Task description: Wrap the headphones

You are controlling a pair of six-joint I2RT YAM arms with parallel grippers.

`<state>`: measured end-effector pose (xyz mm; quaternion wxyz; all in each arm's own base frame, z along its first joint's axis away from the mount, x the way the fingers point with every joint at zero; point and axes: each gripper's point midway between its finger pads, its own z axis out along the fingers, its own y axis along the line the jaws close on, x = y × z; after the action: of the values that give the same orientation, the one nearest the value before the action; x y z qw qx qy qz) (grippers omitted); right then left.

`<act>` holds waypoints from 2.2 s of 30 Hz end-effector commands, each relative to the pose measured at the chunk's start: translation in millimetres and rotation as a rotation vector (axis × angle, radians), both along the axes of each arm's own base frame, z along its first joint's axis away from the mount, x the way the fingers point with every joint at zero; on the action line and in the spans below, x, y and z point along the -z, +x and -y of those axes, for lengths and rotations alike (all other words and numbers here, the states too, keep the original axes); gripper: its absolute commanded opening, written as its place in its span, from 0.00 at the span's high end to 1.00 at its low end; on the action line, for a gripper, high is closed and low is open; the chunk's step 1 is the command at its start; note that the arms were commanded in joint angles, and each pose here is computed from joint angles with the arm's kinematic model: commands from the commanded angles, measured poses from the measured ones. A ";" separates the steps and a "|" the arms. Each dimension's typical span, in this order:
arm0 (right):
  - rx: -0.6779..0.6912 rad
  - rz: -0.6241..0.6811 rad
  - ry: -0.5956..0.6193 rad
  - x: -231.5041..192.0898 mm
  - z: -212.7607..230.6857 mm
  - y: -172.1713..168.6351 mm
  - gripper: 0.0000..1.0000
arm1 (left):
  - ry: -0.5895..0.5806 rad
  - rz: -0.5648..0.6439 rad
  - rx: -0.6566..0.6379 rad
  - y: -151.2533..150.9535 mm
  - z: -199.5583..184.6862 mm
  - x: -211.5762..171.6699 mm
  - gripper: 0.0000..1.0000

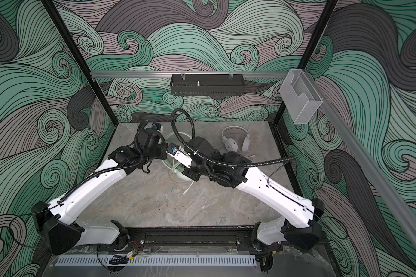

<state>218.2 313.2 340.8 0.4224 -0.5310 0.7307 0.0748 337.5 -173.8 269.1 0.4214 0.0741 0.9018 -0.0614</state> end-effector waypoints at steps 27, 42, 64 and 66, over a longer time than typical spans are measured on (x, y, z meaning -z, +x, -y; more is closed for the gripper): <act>0.139 0.095 -0.107 20.5 79.7 30.2 0.99 | -0.214 -0.043 0.371 -66.8 40.6 -29.3 1.00; 0.203 0.043 -0.017 53.1 93.1 42.8 0.67 | -0.174 -0.108 0.301 -64.9 30.9 -15.4 1.00; 0.454 -0.062 0.005 99.4 147.3 63.9 0.22 | -0.022 -0.279 0.013 -48.4 -16.8 14.2 1.00; 0.485 -0.059 0.007 97.7 152.7 67.4 0.11 | -0.032 -0.290 -0.026 -40.4 -22.9 16.7 1.00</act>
<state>281.4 168.1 234.9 0.3956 -0.3665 0.8421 -0.0088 283.8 -158.8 236.0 0.2716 0.0968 0.9546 -0.0748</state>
